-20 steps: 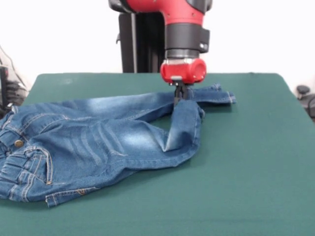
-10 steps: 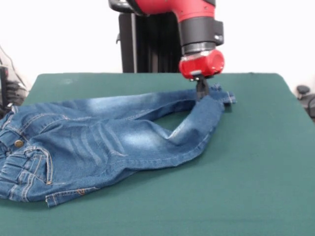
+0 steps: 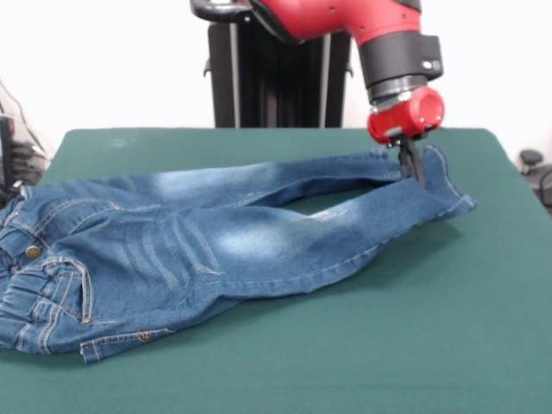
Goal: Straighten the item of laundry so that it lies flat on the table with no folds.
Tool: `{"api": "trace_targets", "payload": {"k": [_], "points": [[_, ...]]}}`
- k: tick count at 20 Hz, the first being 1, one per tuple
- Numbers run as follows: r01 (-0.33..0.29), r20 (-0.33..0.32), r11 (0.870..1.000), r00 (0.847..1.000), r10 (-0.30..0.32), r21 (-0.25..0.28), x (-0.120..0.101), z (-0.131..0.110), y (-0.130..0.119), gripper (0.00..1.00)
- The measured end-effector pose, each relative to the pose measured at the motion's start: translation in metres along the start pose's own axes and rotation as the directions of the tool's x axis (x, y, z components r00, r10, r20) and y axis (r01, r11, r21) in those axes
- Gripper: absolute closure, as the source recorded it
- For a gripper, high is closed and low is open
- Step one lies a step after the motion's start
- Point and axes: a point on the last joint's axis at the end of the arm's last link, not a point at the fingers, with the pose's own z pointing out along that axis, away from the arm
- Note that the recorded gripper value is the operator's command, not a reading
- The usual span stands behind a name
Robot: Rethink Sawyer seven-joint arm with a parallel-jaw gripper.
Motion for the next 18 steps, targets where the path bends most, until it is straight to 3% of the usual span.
{"api": "trace_targets", "payload": {"k": [2,4,6,9,12,15,18], "points": [[-0.058,0.014,0.998,0.998,0.058,0.002,0.000,0.002,0.004,1.00],[-0.176,0.041,0.984,0.984,0.176,-0.003,0.000,0.008,0.010,1.00],[-0.227,0.056,0.974,0.972,0.227,-0.012,0.000,0.011,0.010,1.00],[-0.339,0.096,0.939,0.935,0.343,-0.058,0.008,0.018,0.005,1.00],[-0.393,0.121,0.914,0.907,0.403,-0.102,0.031,0.023,-0.012,1.00],[-0.407,0.140,0.905,0.896,0.422,-0.120,0.054,0.026,-0.031,1.00],[-0.402,0.169,0.907,0.892,0.419,-0.125,0.089,0.028,-0.065,1.00]]}}
